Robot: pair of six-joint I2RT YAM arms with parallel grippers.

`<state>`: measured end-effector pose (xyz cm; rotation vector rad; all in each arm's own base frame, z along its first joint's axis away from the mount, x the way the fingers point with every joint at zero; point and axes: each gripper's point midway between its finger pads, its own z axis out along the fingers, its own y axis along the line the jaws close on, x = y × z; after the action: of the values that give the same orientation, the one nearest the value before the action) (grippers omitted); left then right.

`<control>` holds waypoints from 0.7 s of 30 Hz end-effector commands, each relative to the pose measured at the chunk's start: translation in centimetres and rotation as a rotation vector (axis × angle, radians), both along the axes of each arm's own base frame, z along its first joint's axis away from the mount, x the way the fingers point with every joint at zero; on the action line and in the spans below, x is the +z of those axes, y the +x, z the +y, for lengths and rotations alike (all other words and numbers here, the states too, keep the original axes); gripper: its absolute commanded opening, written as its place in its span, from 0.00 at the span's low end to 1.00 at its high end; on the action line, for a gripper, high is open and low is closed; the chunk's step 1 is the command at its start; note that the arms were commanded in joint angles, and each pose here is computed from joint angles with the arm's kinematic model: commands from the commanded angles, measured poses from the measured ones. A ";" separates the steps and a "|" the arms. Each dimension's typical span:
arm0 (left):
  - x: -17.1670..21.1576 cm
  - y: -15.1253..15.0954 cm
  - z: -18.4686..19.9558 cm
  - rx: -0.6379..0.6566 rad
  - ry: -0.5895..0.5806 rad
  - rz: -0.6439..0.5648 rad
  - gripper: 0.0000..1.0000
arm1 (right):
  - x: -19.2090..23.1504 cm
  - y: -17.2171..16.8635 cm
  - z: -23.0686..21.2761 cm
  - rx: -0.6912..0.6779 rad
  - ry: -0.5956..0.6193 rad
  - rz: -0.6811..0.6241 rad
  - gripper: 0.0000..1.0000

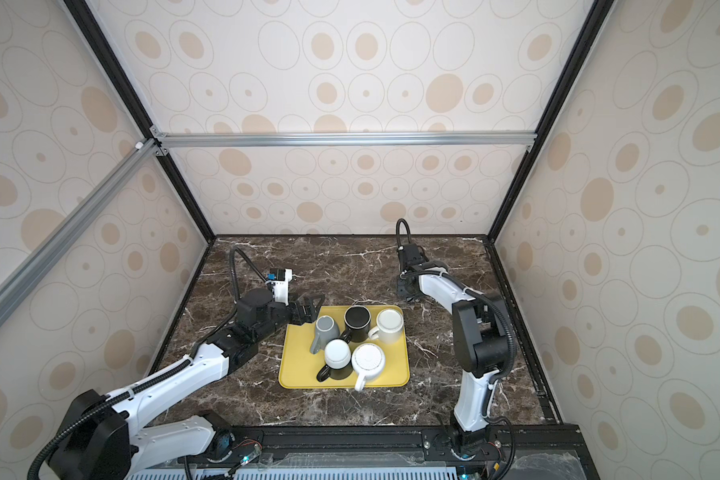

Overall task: Turn the mug right side up
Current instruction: 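Release the blue mug with the right gripper while the left gripper nears the tray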

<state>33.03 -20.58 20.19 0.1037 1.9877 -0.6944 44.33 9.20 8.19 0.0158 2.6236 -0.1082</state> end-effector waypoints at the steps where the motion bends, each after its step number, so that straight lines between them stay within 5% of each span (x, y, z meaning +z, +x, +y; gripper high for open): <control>1: 0.2 0.3 0.1 0.006 0.000 -0.018 1.00 | 2.1 1.0 -0.2 -0.021 0.005 -0.074 0.21; 21: -0.6 0.0 0.8 0.011 0.074 -0.013 1.00 | 5.3 -1.0 -0.7 -0.025 0.025 -0.095 0.42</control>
<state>32.96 -20.40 19.23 0.1145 2.0083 -0.6698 44.35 9.22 11.60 0.0483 2.5490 -0.0681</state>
